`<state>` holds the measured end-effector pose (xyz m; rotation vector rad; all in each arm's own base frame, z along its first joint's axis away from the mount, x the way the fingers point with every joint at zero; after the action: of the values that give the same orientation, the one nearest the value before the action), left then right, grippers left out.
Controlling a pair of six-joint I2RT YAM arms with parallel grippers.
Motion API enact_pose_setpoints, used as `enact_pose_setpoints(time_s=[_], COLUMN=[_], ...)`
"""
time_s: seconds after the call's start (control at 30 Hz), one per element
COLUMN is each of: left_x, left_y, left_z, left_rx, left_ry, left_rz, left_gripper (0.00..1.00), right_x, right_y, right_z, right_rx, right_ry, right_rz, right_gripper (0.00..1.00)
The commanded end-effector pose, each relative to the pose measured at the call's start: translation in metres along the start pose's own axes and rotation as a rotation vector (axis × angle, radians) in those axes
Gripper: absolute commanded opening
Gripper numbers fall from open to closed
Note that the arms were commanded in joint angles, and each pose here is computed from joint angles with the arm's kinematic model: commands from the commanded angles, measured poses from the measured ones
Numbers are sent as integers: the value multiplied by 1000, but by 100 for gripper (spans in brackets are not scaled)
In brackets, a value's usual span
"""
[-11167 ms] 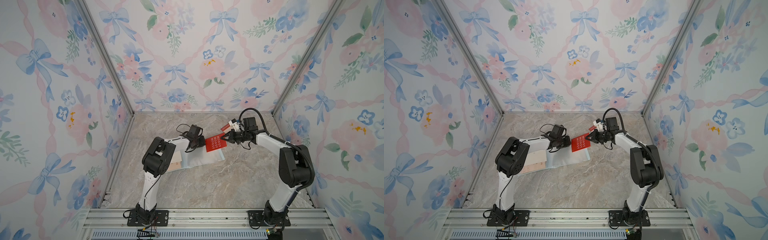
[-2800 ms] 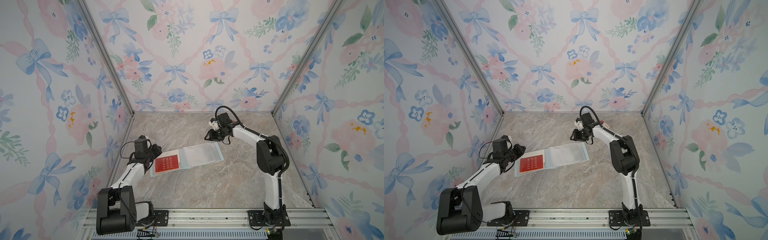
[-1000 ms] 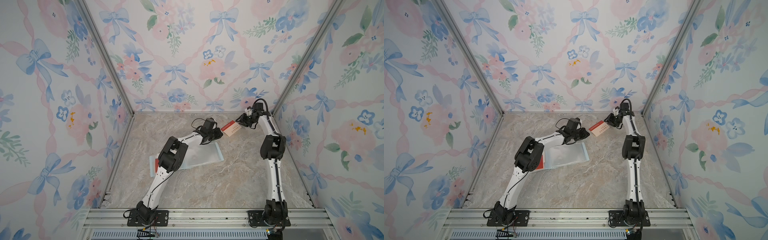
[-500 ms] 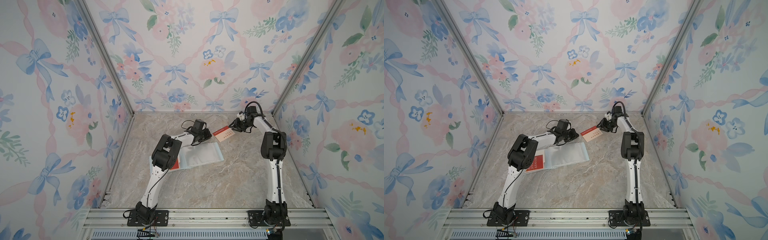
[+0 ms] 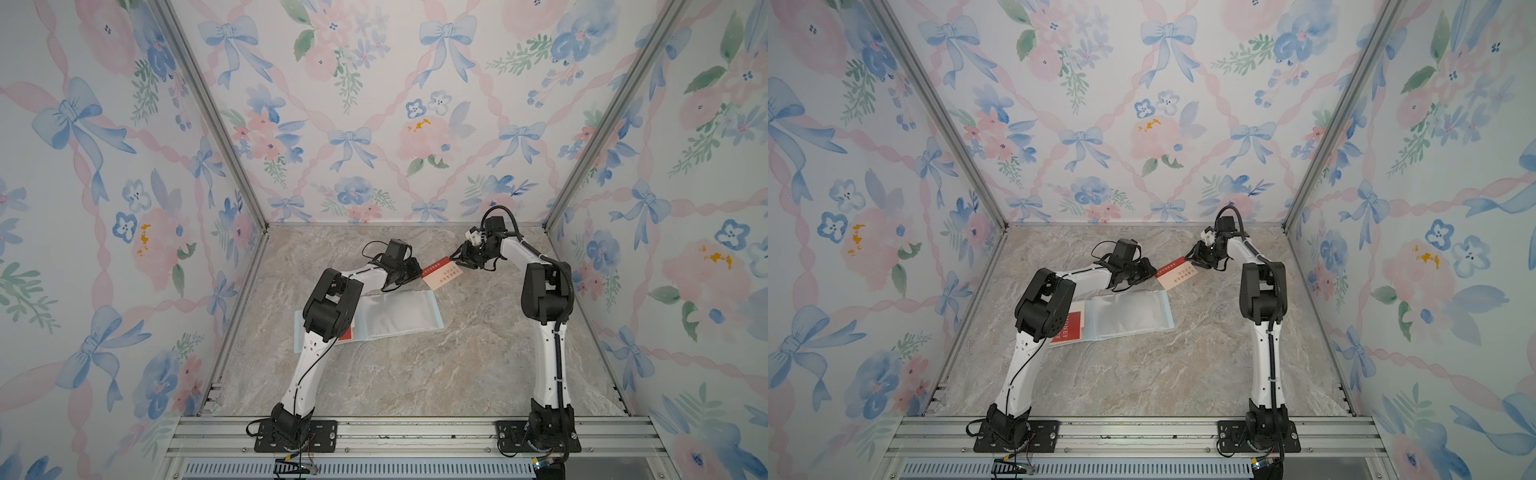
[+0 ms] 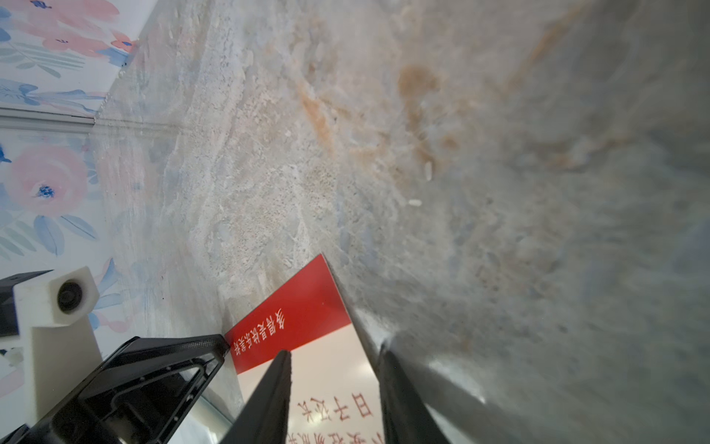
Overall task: Place the photos into the photo albums
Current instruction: Move the photo to the center of the board, then pick up the photo at the center of the board.
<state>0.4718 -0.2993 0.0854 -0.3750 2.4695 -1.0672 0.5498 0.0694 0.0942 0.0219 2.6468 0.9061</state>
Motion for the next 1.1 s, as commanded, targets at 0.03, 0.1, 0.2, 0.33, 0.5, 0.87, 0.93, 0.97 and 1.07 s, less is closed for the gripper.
enact_pose_setpoints(time_s=[0.03,0.1,0.2,0.33,0.5,0.87,0.93,0.97,1.07], left_x=[0,-1,-3,-4,-8,1,8,11,24], left_y=[-5,-1,2,2,-6,-25,-15,-12,-10], left_z=[-8,-8,-10,-9,-21,-49,-47,-46,-42], left_rx=[3,-1,-8,-3,4,-12,-44,-54,-76], left_ry=[3,2,-2,1,-23,-81,-55,-34,18], left_rz=[32,26,20,15,28,42,13,-2,-9], left_gripper=[16,15,16,16,16,16,16,16,16], right_x=[26,27,26,23,18,6,5,5,4], right_y=[15,17,15,4,-18,-4,-2,-2,-3], right_z=[16,14,11,6,-11,-4,-1,1,2], right_rx=[4,-1,-26,-64,-46,37,50,52,52], right_ry=[54,35,30,30,-5,100,123,127,131], right_rz=[-14,-10,10,30,71,-48,-69,-72,-67], right_gripper=[39,39,39,39,39,40,41,41,41])
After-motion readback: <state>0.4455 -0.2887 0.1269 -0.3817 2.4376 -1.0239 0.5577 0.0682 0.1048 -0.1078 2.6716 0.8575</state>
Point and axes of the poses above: each gripper's point midway between its finger pads, its own z axis out along the fingers, its own y axis along the line the jaws close on, x = y × z, the point moved 8 cm from there along -z, back along the fingers, and after that the axes turned 9 degrees about -z, right-handed, at the moved point
